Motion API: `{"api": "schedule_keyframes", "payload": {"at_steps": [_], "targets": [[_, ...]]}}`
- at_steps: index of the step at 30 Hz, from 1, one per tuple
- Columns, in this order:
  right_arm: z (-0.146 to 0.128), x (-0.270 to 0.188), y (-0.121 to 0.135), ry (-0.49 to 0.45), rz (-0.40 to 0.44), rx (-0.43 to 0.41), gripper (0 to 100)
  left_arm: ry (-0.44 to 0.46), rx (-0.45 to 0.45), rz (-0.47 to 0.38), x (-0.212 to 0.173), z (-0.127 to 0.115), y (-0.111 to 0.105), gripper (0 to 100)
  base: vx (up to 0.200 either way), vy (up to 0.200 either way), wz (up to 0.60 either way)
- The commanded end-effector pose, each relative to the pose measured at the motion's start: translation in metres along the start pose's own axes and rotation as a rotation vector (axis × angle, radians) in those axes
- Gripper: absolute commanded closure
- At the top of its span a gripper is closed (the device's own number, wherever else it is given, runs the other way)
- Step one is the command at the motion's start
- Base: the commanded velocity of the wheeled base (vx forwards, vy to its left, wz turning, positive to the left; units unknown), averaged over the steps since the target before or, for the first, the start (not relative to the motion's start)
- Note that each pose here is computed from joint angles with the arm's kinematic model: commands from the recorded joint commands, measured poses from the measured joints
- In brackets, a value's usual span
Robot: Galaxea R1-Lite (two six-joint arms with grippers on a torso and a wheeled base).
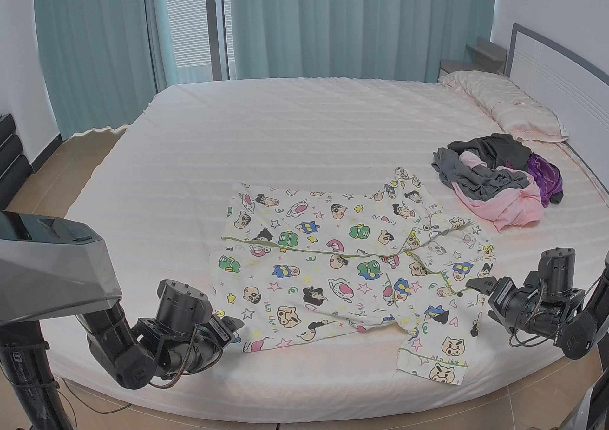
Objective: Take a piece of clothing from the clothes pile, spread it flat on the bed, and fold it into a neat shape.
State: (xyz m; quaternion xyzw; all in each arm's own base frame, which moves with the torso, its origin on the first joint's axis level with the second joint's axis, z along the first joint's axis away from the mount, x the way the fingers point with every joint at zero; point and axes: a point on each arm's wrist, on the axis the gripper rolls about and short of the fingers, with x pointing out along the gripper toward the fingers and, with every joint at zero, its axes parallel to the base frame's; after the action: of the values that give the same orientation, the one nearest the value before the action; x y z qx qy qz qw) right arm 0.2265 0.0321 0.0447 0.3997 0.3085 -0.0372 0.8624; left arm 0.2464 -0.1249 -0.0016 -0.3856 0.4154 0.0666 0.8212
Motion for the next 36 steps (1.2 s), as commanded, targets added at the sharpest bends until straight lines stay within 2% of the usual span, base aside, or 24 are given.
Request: {"api": "schedule_keyframes", "payload": {"at_steps": [1,7,13,19,23,30,36], "targets": [[0.000,0.000,0.000,0.000,0.000,0.000,0,-0.006,-0.006,-0.002,0.002,0.002,-0.002,100,0.000,0.000,0.00],[-0.001,-0.003,-0.002,0.001,-0.005,-0.012,0,0.009,-0.004,0.031,-0.002,-0.001,0.007,100,0.000,0.000,0.00],[-0.014,-0.012,-0.016,0.074,-0.062,-0.146,0,-0.016,-0.028,0.029,-0.012,0.007,0.011,100,0.000,0.000,0.00],[-0.028,-0.015,-0.028,0.161,-0.115,-0.224,0,-0.029,-0.033,0.016,-0.025,0.012,0.013,100,0.000,0.000,0.00],[-0.036,-0.015,-0.035,0.229,-0.156,-0.269,0,-0.034,-0.006,0.025,-0.026,0.014,0.016,100,0.000,0.000,0.00],[-0.049,-0.013,-0.037,0.326,-0.140,-0.282,0,-0.052,-0.013,0.025,-0.028,0.019,0.017,100,0.000,0.000,0.00],[-0.056,-0.005,-0.044,0.386,-0.165,-0.272,0,-0.066,-0.023,0.023,-0.029,0.024,0.018,100,0.000,0.000,0.00]]}}
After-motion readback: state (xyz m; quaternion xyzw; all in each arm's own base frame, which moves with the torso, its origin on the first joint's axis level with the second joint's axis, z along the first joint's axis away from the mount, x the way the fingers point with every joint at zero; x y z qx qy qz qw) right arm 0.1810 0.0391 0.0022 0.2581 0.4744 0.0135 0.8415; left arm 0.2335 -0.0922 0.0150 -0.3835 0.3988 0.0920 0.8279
